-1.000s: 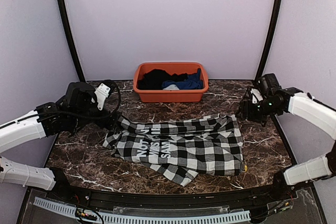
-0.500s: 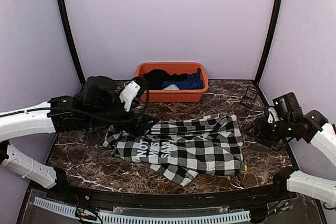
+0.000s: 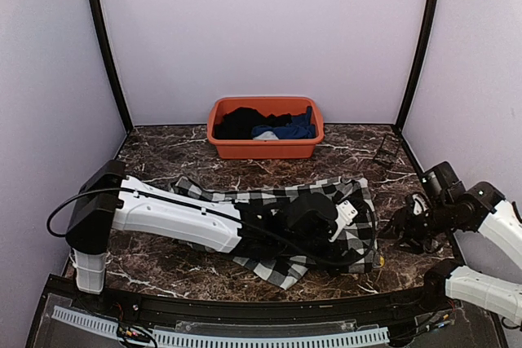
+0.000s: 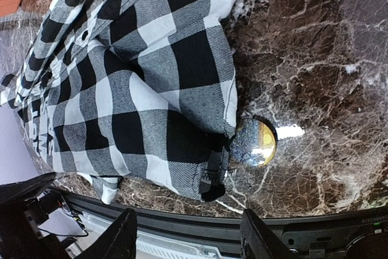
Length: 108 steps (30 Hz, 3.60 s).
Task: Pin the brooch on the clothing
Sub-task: Pick up the brooch from the corner of the board.
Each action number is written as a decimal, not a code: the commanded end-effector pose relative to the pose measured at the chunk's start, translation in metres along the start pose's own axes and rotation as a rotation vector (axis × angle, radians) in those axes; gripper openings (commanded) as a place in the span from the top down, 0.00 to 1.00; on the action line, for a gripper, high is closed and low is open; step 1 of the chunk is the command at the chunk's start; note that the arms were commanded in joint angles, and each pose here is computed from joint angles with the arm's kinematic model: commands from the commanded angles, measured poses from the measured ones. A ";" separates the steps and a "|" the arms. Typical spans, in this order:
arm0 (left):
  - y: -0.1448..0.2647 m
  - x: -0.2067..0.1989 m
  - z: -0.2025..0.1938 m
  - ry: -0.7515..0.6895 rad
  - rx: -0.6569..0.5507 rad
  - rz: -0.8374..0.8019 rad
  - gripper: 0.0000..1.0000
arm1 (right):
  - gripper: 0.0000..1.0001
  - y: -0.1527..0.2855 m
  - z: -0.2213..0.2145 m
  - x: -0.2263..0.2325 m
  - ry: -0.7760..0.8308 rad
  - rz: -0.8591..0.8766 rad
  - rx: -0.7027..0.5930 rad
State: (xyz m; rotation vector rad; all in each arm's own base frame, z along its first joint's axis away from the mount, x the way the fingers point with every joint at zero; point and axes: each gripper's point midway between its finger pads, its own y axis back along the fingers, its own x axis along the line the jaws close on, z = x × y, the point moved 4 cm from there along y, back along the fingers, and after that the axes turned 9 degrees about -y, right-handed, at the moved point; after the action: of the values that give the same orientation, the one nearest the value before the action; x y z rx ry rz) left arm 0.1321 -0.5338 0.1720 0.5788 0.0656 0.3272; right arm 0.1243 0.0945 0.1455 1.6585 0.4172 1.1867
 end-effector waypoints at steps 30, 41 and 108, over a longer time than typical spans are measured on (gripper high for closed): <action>-0.102 -0.010 -0.021 0.047 -0.040 -0.050 0.11 | 0.44 -0.034 -0.012 -0.054 -0.361 0.119 -0.104; -0.126 0.003 -0.045 0.083 0.050 -0.011 0.15 | 0.43 -0.045 -0.009 -0.063 -0.395 0.081 -0.123; -0.140 0.010 -0.071 0.140 0.121 -0.081 0.21 | 0.65 -0.069 0.008 -0.029 -0.259 0.247 -0.108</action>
State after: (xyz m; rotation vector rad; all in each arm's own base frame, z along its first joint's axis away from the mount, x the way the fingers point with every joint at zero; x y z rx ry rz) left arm 0.1662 -0.6138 0.0592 0.5831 0.2112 0.2599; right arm 0.1331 0.0944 0.0712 1.7667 0.0059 1.0868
